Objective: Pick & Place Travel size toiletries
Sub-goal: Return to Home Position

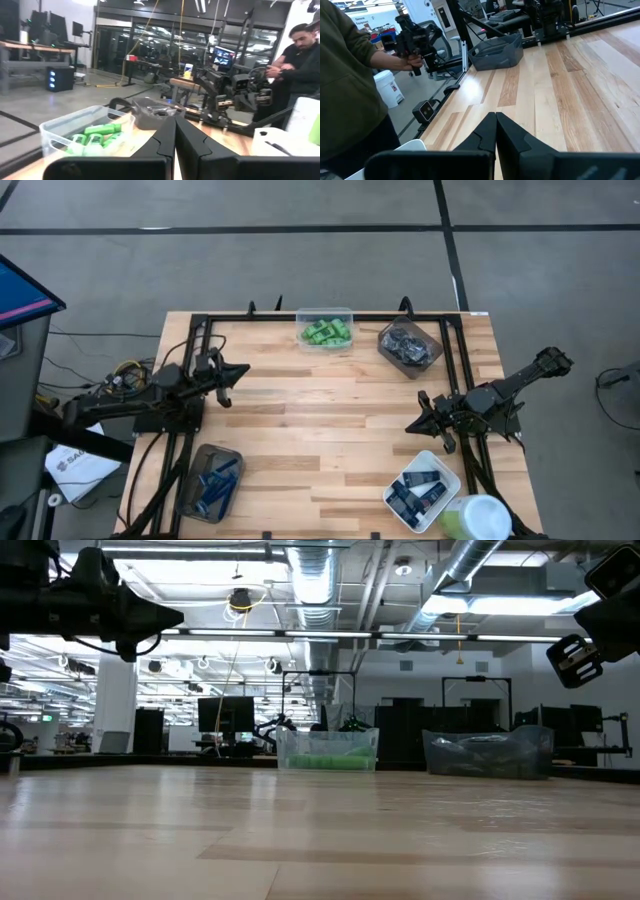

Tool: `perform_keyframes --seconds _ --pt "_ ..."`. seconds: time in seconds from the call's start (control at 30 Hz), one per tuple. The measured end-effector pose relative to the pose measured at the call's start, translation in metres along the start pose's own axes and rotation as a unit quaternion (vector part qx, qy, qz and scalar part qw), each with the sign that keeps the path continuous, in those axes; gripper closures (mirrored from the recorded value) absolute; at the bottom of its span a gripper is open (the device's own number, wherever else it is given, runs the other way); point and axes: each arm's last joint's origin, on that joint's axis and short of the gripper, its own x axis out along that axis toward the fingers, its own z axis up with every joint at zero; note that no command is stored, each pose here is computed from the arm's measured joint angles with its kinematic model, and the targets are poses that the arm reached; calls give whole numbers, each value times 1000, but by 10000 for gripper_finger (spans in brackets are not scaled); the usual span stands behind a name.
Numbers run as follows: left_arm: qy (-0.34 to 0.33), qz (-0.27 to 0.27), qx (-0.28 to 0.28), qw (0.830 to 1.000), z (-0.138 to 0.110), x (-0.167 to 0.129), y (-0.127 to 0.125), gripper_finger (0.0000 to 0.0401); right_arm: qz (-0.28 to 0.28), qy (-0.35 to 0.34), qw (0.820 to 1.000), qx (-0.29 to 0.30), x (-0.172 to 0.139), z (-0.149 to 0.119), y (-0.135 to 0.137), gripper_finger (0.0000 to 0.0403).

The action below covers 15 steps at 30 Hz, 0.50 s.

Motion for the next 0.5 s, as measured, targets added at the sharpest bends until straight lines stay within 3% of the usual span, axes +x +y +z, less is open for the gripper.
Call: perform_keyframes --seconds 0.17,0.4,0.5 --pt "-8 24 9 1000 1 -1 -1 401 0 0 1000 0 0 0 0 403" --pt "-58 -17 23 998 12 -11 -9 401 0 0 1000 0 0 0 0 403" --pt "-8 -20 35 999 2 -11 -9 401 0 0 1000 0 0 0 0 403"
